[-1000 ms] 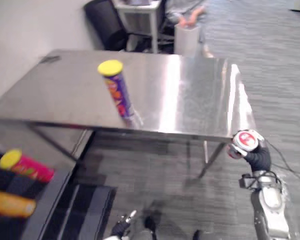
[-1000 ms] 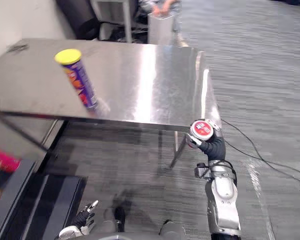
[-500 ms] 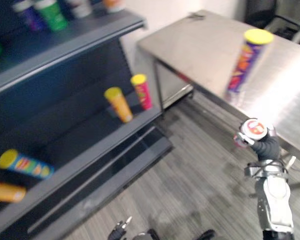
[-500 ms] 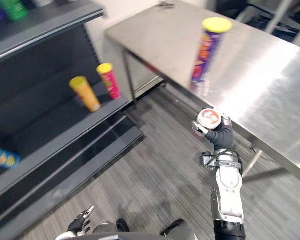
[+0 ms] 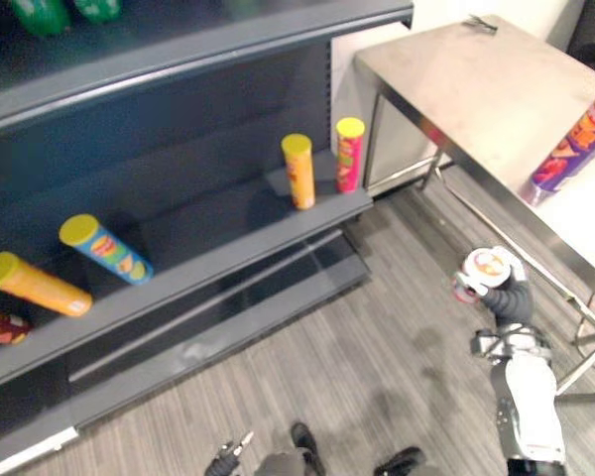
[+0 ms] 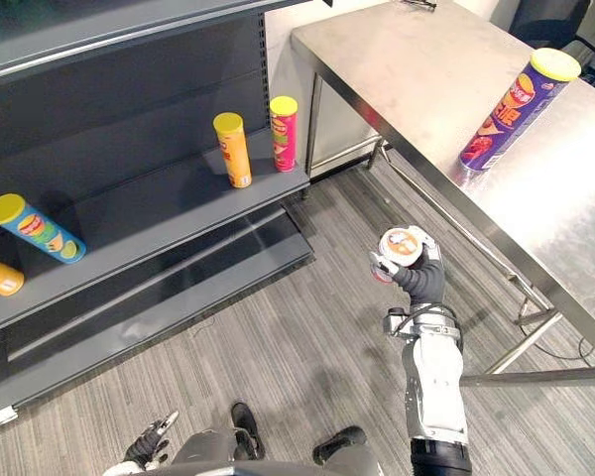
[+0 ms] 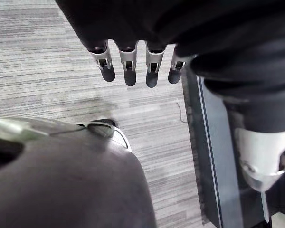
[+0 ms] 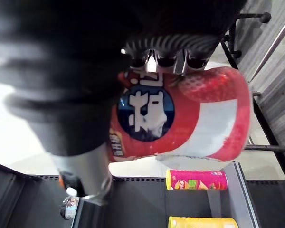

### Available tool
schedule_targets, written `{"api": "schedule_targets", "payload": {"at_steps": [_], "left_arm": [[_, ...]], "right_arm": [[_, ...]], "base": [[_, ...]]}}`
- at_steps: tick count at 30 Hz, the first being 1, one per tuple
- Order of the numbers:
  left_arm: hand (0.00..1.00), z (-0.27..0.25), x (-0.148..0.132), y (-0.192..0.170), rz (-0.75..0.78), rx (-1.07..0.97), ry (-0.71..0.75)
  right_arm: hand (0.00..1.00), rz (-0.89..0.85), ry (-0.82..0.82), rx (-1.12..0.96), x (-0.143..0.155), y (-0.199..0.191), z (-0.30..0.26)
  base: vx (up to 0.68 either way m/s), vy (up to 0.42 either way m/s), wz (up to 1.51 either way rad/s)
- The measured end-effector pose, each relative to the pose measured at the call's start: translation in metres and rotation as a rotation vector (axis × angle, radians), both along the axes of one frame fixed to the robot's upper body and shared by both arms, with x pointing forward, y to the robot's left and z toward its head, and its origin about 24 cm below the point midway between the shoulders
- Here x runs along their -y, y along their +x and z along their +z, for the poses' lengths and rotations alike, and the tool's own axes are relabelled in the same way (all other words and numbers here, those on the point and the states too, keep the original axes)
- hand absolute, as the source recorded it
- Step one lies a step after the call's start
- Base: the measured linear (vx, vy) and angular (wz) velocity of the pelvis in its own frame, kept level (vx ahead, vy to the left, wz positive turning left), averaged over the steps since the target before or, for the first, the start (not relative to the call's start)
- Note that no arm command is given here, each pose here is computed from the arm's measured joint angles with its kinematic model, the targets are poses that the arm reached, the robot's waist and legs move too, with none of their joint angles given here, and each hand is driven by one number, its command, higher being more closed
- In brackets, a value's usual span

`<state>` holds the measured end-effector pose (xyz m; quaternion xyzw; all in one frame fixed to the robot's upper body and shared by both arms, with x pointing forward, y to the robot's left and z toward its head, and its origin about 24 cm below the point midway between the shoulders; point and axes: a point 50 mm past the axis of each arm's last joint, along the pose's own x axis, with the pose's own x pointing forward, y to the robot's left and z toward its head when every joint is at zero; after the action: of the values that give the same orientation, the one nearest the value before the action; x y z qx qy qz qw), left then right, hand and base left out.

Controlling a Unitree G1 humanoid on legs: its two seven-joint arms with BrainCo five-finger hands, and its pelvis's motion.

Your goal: Put the gum and the chips on the shelf.

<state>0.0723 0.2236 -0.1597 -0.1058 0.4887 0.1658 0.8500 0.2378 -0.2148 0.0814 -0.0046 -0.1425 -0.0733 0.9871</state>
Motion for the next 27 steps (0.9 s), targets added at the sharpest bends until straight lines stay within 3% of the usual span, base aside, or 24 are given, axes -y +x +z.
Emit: {"api": "schedule_targets", "payload": {"at_steps": [8, 15, 27], "left_arm": [[0.00, 0.002, 0.002, 0.001, -0.002, 0.033, -0.005], [0.00, 0.007, 0.002, 0.012, 0.079, 0.112, -0.043], [0.00, 0.007, -0.007, 0.009, 0.020, 0.057, 0.067]], "right_arm": [[1.00, 0.042, -0.026, -0.039, -0.006, 0.004, -0.007], [1.00, 0.249, -0.054, -0.053, -0.048, 0.016, -0.009], [1.00, 0.357, -0.042, -0.145, -0.065, -0.005, -0.031]], "base": [[0.05, -0.020, 0.18], [0.02, 0.068, 0.29], [0.16, 0.044, 1.11]]}}
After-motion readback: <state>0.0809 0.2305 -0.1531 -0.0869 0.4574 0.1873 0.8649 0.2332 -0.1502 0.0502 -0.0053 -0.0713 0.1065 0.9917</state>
